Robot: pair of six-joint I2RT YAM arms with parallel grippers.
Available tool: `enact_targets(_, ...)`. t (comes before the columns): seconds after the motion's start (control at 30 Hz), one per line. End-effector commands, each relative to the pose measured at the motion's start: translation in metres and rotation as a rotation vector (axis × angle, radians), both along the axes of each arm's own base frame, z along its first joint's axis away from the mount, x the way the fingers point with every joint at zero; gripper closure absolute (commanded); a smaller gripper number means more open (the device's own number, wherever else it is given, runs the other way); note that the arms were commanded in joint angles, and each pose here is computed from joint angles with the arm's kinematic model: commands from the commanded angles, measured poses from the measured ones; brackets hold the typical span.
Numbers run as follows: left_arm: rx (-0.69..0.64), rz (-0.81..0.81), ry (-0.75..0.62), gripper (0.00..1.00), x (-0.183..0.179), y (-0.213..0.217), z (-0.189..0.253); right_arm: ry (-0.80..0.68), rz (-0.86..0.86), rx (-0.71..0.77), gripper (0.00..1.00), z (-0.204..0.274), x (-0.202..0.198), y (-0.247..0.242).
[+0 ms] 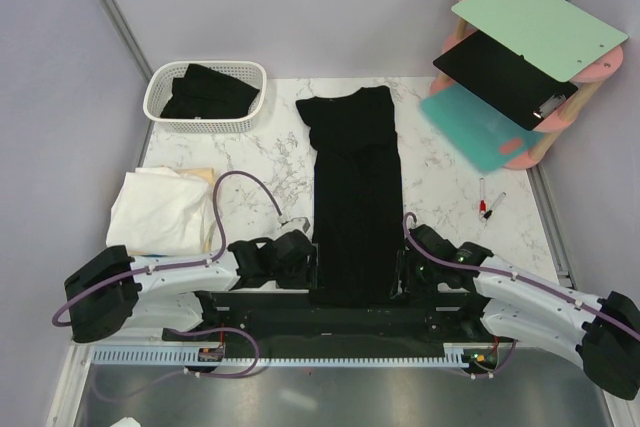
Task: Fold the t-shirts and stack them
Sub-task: Grab the bottom of the folded rectangular tshirt with both arms
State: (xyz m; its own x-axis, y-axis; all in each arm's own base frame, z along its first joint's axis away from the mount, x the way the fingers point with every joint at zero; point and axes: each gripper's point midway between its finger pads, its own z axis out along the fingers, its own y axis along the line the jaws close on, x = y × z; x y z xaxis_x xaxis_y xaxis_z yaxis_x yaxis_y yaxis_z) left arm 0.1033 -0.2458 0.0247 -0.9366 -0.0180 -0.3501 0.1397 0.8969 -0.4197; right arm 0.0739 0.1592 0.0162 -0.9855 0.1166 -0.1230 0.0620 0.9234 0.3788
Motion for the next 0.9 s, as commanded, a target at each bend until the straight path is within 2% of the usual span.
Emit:
enact_targets(0.0, 0.041, -0.016, 0.077, 0.31, -0.019, 0.006, -0.016, -0.022, -0.030, 0.038, 0.45, -0.002, 0.007, 0.008)
enact_targets(0.3, 0.048, -0.018, 0.083, 0.33, -0.026, 0.005, -0.018, -0.030, -0.032, 0.041, 0.48, -0.005, 0.011, 0.011)
enact_targets(0.43, 0.064, -0.021, 0.087, 0.36, -0.028, 0.003, -0.021, -0.033, -0.032, 0.046, 0.55, -0.007, 0.012, 0.012)
enact_targets(0.5, 0.081, -0.023, 0.086, 0.39, -0.028, 0.002, -0.026, -0.035, -0.031, 0.046, 0.64, -0.008, 0.012, 0.012)
enact_targets(0.53, 0.093, -0.022, 0.088, 0.45, -0.029, 0.002, -0.029, -0.038, -0.031, 0.046, 0.68, -0.008, 0.013, 0.012)
enact_targets(0.57, 0.103, -0.017, 0.083, 0.49, -0.027, 0.003, -0.031, -0.040, -0.031, 0.048, 0.77, -0.008, 0.013, 0.012)
enact_targets(0.6, 0.126, -0.015, 0.087, 0.61, -0.028, 0.005, -0.036, -0.041, -0.031, 0.052, 0.82, -0.007, 0.013, 0.013)
enact_targets(0.67, 0.140, -0.002, 0.081, 0.79, -0.027, 0.007, -0.039, -0.044, -0.031, 0.057, 0.94, -0.006, 0.013, 0.013)
enact_targets(0.7, 0.142, 0.003, 0.082, 0.93, -0.027, 0.007, -0.040, -0.045, -0.028, 0.063, 0.96, -0.005, 0.012, 0.014)
enact_targets(0.73, 0.144, 0.010, 0.080, 0.98, -0.027, 0.009, -0.040, -0.048, -0.026, 0.068, 0.97, -0.004, 0.013, 0.014)
enact_targets(0.87, 0.114, 0.025, 0.055, 0.98, -0.024, 0.008, -0.031, -0.082, -0.018, 0.097, 0.99, 0.006, 0.016, 0.017)
